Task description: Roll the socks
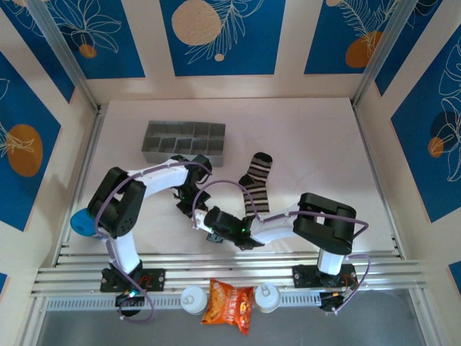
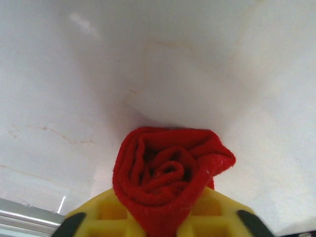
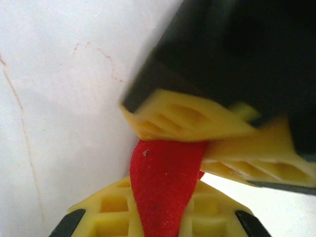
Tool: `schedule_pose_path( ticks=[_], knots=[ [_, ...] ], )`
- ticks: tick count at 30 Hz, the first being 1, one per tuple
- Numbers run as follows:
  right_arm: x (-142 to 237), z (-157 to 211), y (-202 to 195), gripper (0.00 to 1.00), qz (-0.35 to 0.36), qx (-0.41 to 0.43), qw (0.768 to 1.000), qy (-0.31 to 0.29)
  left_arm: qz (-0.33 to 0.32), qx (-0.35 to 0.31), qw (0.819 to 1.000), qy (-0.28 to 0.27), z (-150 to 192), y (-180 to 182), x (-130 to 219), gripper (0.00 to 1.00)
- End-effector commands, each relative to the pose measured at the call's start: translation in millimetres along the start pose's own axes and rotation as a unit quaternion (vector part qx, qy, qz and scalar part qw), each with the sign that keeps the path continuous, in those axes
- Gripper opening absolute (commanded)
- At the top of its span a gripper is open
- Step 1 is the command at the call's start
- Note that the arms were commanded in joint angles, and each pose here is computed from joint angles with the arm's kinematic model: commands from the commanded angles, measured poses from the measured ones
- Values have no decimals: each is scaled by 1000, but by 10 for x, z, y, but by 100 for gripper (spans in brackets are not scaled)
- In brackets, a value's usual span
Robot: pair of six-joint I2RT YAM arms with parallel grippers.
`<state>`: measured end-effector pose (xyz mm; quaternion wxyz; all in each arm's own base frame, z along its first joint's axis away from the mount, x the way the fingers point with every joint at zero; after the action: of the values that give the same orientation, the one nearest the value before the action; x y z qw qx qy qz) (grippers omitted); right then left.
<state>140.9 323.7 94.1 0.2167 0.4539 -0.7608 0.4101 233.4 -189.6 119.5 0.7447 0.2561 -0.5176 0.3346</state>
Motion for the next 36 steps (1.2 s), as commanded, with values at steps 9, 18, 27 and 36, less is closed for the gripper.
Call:
schedule_pose_path(
  ticks=[9, 18, 27, 36],
  knots=[
    [454, -8, -497, 0, -45, -113, 991, 62, 165, 18, 968, -190, -174, 140, 1367, 100],
    [751, -293, -1675, 0, -69, -387, 900, 188, 242, -49, 940, -237, 65, 529, 1637, 97],
    [524, -591, -2589, 0, -82, -553, 802, 212, 311, -133, 897, -284, 304, 1111, 1778, 94],
    [26, -595, -2837, 0, -97, -602, 759, 229, 399, -177, 820, -370, 373, 1647, 1916, 91]
  ],
)
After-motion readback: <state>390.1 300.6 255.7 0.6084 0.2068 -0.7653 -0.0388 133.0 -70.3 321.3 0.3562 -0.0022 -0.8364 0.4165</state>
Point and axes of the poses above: each hand's point on the last joint's axis, 136 mm out from that joint toward the fingers, its own x axis back along the fingers, its own y axis along the line the jaws close on, z = x × y, the point moved 10 cm from there along x, back along the fingers, and after that the axes turned 8 degrees about x, right-handed, at the moved point
